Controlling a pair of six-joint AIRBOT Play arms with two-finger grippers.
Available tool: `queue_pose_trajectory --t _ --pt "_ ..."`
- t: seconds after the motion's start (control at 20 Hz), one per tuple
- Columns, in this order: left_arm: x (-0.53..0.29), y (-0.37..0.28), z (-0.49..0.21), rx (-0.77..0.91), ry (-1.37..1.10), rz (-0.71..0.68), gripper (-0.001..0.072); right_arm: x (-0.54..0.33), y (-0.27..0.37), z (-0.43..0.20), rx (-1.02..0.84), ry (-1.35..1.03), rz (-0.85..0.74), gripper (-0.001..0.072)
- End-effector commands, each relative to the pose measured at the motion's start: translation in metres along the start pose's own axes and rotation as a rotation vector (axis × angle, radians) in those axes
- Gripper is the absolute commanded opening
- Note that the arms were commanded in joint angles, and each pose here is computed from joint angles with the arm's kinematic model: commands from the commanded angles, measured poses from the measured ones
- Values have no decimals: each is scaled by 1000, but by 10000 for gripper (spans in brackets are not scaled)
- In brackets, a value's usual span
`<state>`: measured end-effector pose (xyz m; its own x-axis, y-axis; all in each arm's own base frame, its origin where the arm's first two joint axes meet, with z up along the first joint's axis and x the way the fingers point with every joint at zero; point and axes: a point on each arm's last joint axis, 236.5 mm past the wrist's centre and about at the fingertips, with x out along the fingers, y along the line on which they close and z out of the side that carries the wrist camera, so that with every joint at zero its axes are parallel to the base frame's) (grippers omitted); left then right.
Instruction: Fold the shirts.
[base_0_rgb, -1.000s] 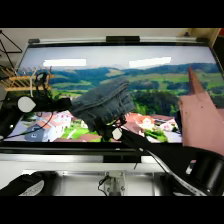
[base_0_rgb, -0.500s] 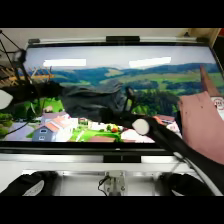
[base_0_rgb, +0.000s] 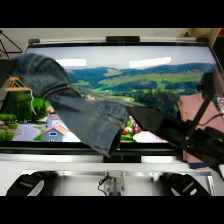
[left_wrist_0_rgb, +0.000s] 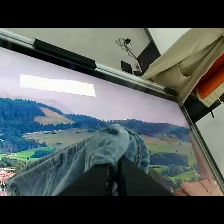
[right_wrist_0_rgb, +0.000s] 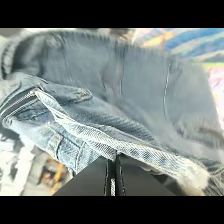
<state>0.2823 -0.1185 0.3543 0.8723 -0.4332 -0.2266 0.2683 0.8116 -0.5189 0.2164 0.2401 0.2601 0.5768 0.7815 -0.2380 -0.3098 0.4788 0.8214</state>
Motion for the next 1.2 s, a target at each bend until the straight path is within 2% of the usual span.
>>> queue_pose_trajectory --t 0.0,0.1,0.25,0.4,0.6,0.75,0.9,0.95,1.0,1.05,1.1,1.15 --pt "-21 27 -58 -2 186 101 67 -15 -32 -48 37 197 -143 98" --pt "-9 49 -109 -76 324 139 67 0 -68 -78 67 356 -278 98" --pt "22 54 -145 -161 358 69 68 43 -98 -76 42 383 -330 99" --pt "54 58 -115 -259 141 3 68 94 -121 -47 34 262 -326 99" --pt "91 77 -67 -305 -77 4 68 117 -141 23 82 9 -301 99" --pt "129 104 -75 -358 -80 57 68 109 -149 65 132 -129 -286 100" --pt "172 134 -114 -417 2 130 69 108 -170 54 157 -71 -345 125" --pt "186 139 -128 -451 26 143 71 112 -180 46 163 -38 -372 288" --pt "200 142 -141 -492 41 150 119 116 -189 42 170 -21 -389 590" --pt "209 141 -152 -513 57 153 263 119 -194 40 156 -14 -400 611" --pt "215 139 -157 -490 68 152 501 120 -198 47 136 -35 -405 611" --pt "218 138 -153 -402 69 144 685 118 -198 57 111 -68 -405 611"
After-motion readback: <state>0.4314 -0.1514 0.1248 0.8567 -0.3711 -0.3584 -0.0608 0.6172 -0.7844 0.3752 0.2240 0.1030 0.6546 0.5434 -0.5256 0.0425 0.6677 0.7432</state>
